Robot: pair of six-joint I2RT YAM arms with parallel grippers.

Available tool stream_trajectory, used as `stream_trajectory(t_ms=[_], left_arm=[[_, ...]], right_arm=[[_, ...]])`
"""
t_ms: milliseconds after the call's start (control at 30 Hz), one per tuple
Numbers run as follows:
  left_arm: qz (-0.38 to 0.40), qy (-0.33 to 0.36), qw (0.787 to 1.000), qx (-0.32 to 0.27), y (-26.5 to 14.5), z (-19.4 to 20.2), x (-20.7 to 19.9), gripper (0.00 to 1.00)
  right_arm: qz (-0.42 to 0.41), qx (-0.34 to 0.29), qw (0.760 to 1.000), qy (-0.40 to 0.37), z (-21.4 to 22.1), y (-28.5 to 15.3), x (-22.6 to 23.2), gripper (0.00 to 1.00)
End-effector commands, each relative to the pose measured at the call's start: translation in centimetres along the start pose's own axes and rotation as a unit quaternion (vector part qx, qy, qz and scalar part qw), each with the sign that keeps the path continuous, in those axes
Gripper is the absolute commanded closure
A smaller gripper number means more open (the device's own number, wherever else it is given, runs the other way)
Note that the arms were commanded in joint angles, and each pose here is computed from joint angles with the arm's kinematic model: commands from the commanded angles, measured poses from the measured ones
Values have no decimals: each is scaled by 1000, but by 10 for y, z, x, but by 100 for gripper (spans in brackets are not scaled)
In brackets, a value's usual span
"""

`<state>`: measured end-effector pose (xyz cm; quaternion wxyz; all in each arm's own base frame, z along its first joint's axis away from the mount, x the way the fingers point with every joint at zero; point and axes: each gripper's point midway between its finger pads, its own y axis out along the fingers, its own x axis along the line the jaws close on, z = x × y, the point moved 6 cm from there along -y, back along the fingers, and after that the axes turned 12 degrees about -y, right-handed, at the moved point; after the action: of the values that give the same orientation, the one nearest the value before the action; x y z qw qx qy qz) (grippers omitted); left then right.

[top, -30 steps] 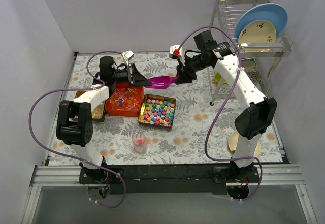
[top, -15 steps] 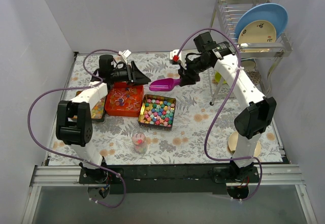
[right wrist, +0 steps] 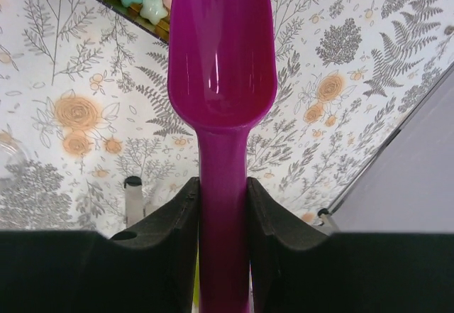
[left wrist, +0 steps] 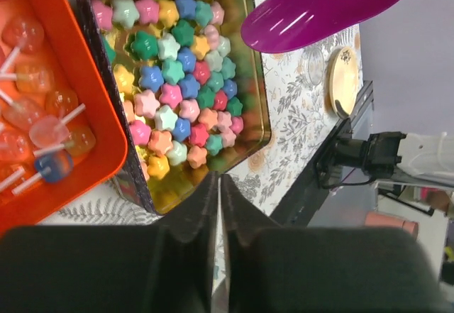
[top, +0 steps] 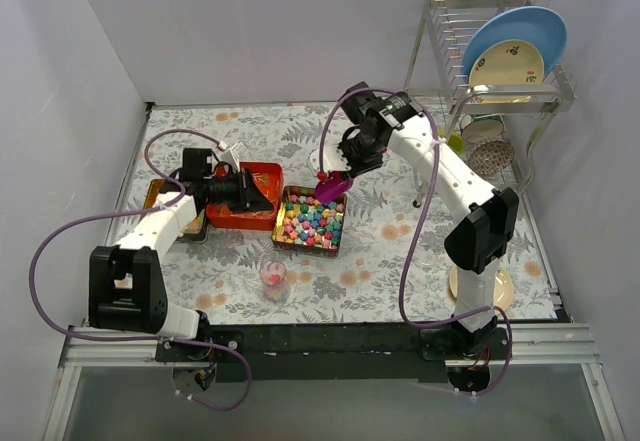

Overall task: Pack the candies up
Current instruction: Scoop the fake candies from the storage box.

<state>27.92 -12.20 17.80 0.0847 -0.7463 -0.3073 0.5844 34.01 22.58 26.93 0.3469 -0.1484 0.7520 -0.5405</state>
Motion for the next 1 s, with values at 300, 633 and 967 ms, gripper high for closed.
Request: stream_trajectory(t_ms=[300, 633, 967], left_arm=[[-92, -157, 983, 36, -8, 60, 27, 100], [-145, -218, 963, 63, -8, 84, 46, 100], [-122, -254, 955, 94, 10, 101, 64, 100]], right_arm=[[-53, 175, 973, -137, -5, 16, -22, 99], [-89, 238, 948, -190, -27, 36, -22, 99], [-137, 265, 931, -211, -36, 64, -8, 99]])
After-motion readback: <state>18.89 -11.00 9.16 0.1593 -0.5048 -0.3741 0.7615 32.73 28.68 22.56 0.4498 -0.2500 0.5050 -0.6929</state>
